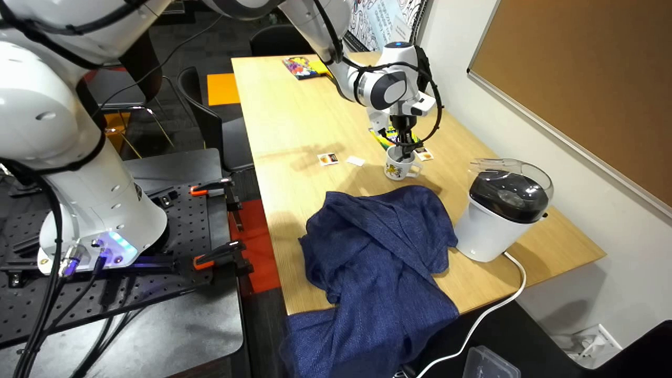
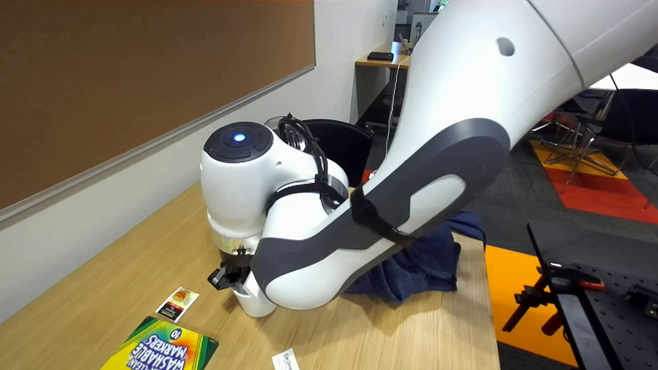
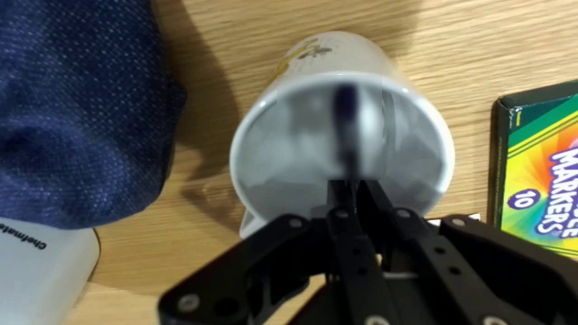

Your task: Take the black pen out of the white mug

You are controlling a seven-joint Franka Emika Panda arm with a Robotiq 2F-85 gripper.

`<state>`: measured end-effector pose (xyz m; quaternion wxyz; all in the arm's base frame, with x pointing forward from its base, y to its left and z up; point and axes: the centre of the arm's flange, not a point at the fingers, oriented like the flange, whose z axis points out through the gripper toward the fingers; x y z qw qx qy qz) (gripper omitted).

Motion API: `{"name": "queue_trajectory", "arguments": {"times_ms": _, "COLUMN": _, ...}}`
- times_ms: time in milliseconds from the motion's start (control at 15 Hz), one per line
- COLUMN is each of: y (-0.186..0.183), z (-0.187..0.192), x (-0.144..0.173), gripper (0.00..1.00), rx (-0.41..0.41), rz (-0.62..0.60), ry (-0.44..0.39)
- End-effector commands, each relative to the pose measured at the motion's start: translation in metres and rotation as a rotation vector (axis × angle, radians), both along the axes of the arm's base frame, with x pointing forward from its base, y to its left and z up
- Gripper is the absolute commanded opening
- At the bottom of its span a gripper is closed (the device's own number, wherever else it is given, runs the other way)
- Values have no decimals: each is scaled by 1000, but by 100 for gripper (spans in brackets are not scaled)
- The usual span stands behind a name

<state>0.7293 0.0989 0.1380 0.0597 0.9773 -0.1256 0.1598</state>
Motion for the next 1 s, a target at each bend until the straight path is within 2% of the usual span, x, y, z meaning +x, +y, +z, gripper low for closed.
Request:
{"name": "queue_trajectory", "arguments": {"times_ms": 0, "y": 9, "z": 37, "x": -21, "gripper": 3, "rx": -38, "rz": 12, "ry": -49}}
{"name": "queue_trajectory", "arguments": {"times_ms": 333, "y": 14, "z": 80, "x": -39, "gripper": 3, "rx": -64, "rz": 4, "ry": -103}}
{"name": "queue_trajectory", "arguments": {"times_ms": 667, "y": 12, "z": 122, "x": -72, "gripper": 3, "rx": -78, "rz": -7, "ry": -74}}
{"name": "queue_trajectory", "arguments": {"times_ms": 933, "y": 12, "z": 150, "x": -105, "gripper": 3, "rx": -79, "rz": 49, "ry": -37}}
